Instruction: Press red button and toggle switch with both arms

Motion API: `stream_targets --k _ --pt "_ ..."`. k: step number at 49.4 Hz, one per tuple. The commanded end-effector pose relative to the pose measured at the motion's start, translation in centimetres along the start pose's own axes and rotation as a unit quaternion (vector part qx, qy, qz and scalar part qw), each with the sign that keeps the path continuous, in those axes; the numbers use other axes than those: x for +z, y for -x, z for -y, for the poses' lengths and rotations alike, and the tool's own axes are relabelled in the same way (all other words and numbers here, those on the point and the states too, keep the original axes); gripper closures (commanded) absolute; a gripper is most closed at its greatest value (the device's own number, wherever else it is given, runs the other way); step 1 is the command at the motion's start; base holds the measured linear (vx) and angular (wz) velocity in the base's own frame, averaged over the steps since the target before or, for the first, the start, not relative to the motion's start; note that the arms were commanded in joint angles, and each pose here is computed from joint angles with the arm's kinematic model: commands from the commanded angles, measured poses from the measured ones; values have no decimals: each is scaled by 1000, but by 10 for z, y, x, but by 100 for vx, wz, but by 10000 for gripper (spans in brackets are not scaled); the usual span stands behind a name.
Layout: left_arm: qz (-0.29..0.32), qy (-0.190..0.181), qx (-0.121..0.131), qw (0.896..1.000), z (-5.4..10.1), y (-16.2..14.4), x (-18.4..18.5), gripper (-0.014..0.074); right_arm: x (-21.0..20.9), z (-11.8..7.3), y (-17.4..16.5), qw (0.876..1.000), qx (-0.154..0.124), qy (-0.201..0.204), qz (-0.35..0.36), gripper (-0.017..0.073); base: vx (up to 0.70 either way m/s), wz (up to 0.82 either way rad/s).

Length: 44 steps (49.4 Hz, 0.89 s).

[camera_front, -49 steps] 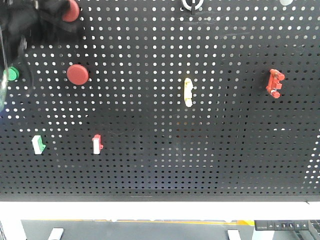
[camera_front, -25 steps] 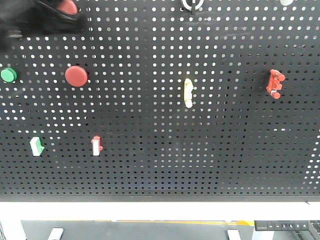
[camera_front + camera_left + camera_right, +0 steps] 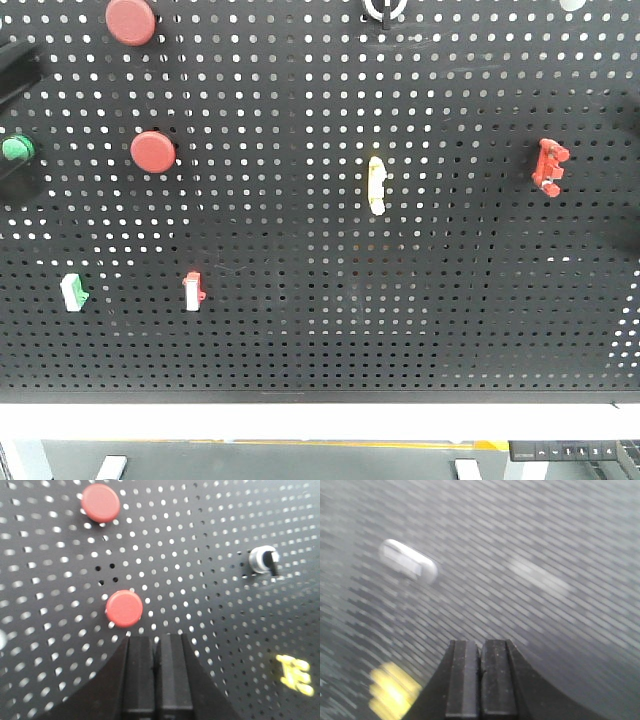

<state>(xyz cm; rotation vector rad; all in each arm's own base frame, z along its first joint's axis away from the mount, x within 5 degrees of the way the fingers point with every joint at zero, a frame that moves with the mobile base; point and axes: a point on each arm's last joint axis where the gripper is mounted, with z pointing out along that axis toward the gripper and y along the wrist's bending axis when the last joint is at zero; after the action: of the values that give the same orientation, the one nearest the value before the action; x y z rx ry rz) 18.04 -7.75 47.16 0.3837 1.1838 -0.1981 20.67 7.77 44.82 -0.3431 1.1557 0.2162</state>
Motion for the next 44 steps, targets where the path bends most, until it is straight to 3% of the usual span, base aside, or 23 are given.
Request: stream_targets --k 1,14,25,44 --pt "58 2 -8 998 -2 22 -11 594 25 -9 25 998 1 24 65 562 0 0" --pt "58 2 -8 998 -2 23 -12 594 91 -37 38 997 18 65 41 562 0 0" --pt "57 2 -8 998 -2 23 -12 594 125 -39 37 996 46 62 36 562 0 0" --pt "57 2 -8 998 -2 22 -11 594 148 -44 33 996 50 61 29 562 0 0"
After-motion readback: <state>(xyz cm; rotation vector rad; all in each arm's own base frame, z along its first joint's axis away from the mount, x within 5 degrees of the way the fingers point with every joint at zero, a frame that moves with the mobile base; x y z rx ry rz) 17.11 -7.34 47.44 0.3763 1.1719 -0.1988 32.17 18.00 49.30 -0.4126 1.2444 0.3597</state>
